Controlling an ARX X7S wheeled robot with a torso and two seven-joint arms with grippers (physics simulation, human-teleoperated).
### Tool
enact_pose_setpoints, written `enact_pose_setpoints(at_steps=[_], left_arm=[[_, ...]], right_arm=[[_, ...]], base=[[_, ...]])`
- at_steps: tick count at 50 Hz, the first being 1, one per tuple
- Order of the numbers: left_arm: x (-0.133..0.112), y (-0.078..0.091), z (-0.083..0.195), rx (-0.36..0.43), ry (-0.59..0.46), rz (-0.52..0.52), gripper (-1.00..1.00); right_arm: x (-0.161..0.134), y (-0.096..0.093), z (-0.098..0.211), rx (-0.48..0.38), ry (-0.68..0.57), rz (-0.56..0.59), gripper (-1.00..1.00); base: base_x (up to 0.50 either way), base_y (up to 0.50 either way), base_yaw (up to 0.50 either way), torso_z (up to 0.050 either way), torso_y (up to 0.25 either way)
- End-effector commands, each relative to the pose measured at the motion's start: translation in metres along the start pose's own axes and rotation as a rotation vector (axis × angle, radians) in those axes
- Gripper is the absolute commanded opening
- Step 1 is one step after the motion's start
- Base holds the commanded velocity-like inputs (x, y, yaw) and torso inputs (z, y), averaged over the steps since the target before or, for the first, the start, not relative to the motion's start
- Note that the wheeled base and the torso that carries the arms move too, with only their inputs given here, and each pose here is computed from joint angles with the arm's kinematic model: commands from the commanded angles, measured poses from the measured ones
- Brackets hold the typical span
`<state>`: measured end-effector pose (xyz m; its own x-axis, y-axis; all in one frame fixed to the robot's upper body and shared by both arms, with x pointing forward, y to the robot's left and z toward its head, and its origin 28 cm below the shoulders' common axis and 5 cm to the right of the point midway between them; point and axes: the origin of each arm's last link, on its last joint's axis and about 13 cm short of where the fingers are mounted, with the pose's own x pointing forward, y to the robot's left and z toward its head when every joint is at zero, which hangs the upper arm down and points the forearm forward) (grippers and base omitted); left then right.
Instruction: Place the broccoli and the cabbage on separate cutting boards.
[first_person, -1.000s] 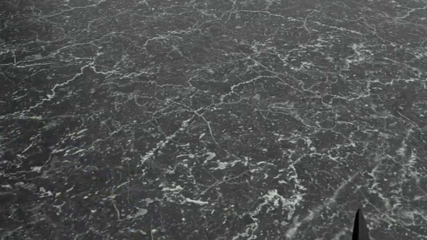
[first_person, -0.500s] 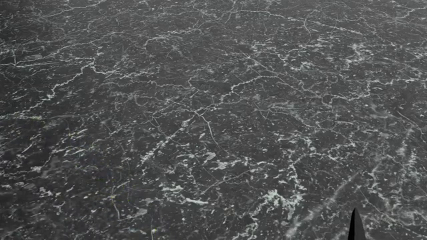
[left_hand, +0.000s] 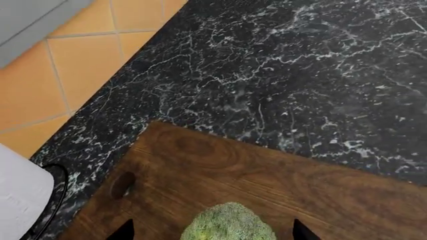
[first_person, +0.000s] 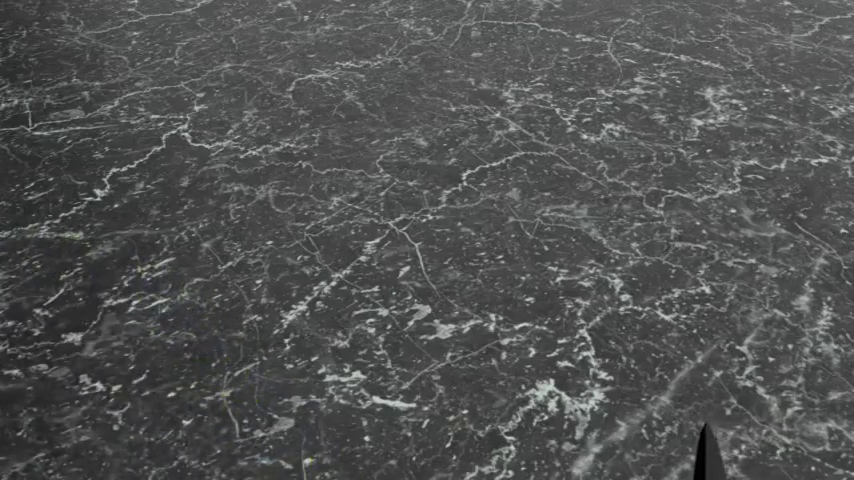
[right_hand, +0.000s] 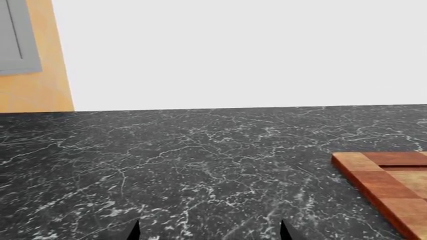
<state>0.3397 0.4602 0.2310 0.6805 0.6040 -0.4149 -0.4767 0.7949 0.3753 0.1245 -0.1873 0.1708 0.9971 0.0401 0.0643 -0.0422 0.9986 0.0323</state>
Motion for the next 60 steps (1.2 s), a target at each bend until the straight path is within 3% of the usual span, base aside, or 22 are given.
enact_pose_setpoints(at_steps=[1,6,17,25,32,33,34,35,48,50,52,60], left_arm=[[-0.007,0.004,0.021,0.011,-0.083,-0.037,1.0],[-0.016,0.009,0.027,-0.027,-0.118,-0.039,1.0],[-0.064,0.019,0.029,-0.105,-0.278,-0.138,1.0],[-0.111,0.022,0.041,-0.187,-0.419,-0.275,1.0],[-0.145,0.014,0.039,-0.199,-0.495,-0.403,1.0],[-0.146,0.013,0.038,-0.187,-0.503,-0.405,1.0],[-0.147,0.013,0.039,-0.196,-0.504,-0.408,1.0],[-0.147,0.012,0.039,-0.196,-0.504,-0.412,1.0],[-0.19,0.019,0.053,-0.255,-0.632,-0.507,1.0],[-0.194,0.019,0.062,-0.259,-0.65,-0.511,1.0],[-0.203,0.021,0.079,-0.282,-0.689,-0.533,1.0],[-0.222,0.018,0.1,-0.286,-0.743,-0.58,1.0]], right_arm=[[-0.002,-0.003,0.001,-0.002,-0.026,-0.004,1.0],[-0.001,-0.002,0.002,0.001,-0.034,0.0,1.0],[-0.008,-0.005,0.011,-0.029,-0.077,-0.033,1.0],[-0.017,-0.005,0.025,-0.079,-0.155,-0.074,1.0],[-0.024,-0.004,0.034,-0.139,-0.197,-0.088,1.0],[-0.008,-0.018,0.059,-0.145,-0.252,-0.163,1.0],[0.007,-0.025,0.082,-0.133,-0.251,-0.159,1.0],[0.01,-0.02,0.089,-0.118,-0.212,-0.094,1.0],[0.009,-0.015,0.106,-0.14,-0.276,-0.085,1.0],[0.042,-0.025,0.151,-0.132,-0.283,-0.077,1.0],[0.042,-0.018,0.173,-0.131,-0.281,-0.088,1.0],[0.053,-0.033,0.172,-0.141,-0.3,-0.08,1.0]], base=[[0.0,0.0,0.0,0.0,0.0],[0.0,0.0,0.0,0.0,0.0],[0.0,0.0,0.0,0.0,0.0],[0.0,0.0,0.0,0.0,0.0],[0.0,0.0,0.0,0.0,0.0],[0.0,0.0,0.0,0.0,0.0],[0.0,0.0,0.0,0.0,0.0],[0.0,0.0,0.0,0.0,0.0],[0.0,0.0,0.0,0.0,0.0],[0.0,0.0,0.0,0.0,0.0],[0.0,0.0,0.0,0.0,0.0],[0.0,0.0,0.0,0.0,0.0]])
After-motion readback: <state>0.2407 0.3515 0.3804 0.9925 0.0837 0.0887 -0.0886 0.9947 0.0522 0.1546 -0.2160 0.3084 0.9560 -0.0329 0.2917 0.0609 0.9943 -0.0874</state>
